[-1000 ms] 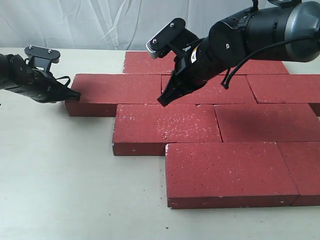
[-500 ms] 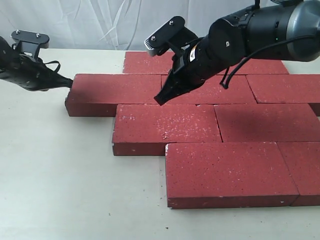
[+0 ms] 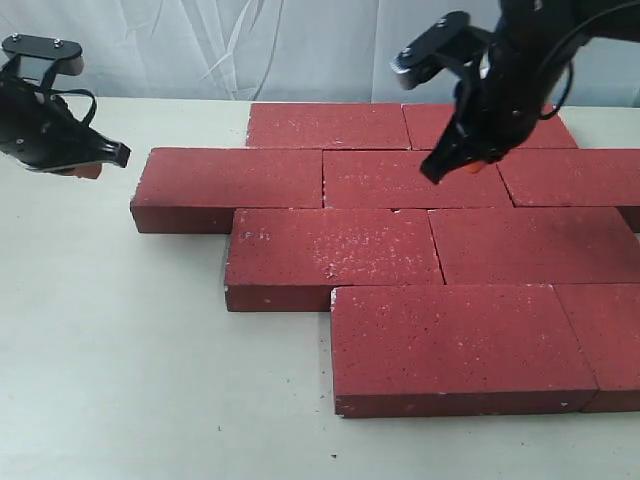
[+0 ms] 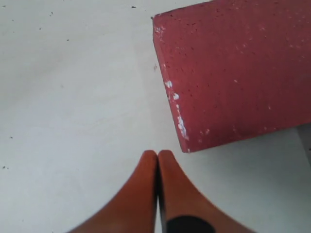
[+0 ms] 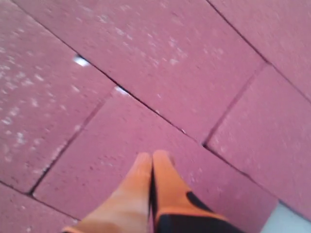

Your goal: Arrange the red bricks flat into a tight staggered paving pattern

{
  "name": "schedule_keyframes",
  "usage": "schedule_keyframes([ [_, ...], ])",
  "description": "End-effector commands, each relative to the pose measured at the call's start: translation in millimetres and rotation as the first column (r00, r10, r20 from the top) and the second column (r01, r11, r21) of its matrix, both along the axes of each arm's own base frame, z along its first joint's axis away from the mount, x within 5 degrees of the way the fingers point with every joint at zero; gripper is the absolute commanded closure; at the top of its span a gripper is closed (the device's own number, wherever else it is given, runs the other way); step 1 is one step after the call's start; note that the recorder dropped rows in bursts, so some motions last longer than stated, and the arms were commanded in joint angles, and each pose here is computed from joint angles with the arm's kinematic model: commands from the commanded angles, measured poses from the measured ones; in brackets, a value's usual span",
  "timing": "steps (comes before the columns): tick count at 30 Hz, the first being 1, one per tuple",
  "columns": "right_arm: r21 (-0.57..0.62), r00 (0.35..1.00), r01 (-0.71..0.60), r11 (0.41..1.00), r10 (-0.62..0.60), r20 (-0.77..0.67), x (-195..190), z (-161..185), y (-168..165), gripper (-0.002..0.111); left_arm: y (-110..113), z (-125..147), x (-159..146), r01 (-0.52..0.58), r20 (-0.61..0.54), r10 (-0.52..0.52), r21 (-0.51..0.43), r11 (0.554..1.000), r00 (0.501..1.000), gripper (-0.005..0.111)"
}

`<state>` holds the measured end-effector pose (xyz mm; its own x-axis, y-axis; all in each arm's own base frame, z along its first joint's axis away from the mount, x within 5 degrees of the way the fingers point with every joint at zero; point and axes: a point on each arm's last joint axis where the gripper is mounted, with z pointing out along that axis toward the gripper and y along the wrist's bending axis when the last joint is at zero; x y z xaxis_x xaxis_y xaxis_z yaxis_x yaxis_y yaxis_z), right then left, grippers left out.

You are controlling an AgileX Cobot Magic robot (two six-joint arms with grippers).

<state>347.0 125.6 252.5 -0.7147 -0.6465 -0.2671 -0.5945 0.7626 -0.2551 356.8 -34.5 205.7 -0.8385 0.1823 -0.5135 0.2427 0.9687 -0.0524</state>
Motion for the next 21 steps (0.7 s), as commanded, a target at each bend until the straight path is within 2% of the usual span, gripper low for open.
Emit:
schedule_keyframes([
  [1, 0.021, 0.984, 0.181, 0.983, -0.181, -0.005, -8, 19, -48, 0.109, 0, 14, -8, 0.023, -0.004, -0.023, 0.003, 1.0, 1.0, 0.107],
  [9, 0.12, 0.941, 0.277, 0.953, -0.294, 0.164, -47, 41, -100, 0.109, -1, 17, -9, 0.017, -0.002, -0.017, -0.013, 1.0, 1.0, 0.107],
  [21, 0.311, 0.845, 0.185, 0.932, -0.312, 0.434, -106, 59, -103, 0.109, -4, 23, -12, 0.04, 0.005, -0.04, -0.031, 0.999, 0.999, 0.107],
])
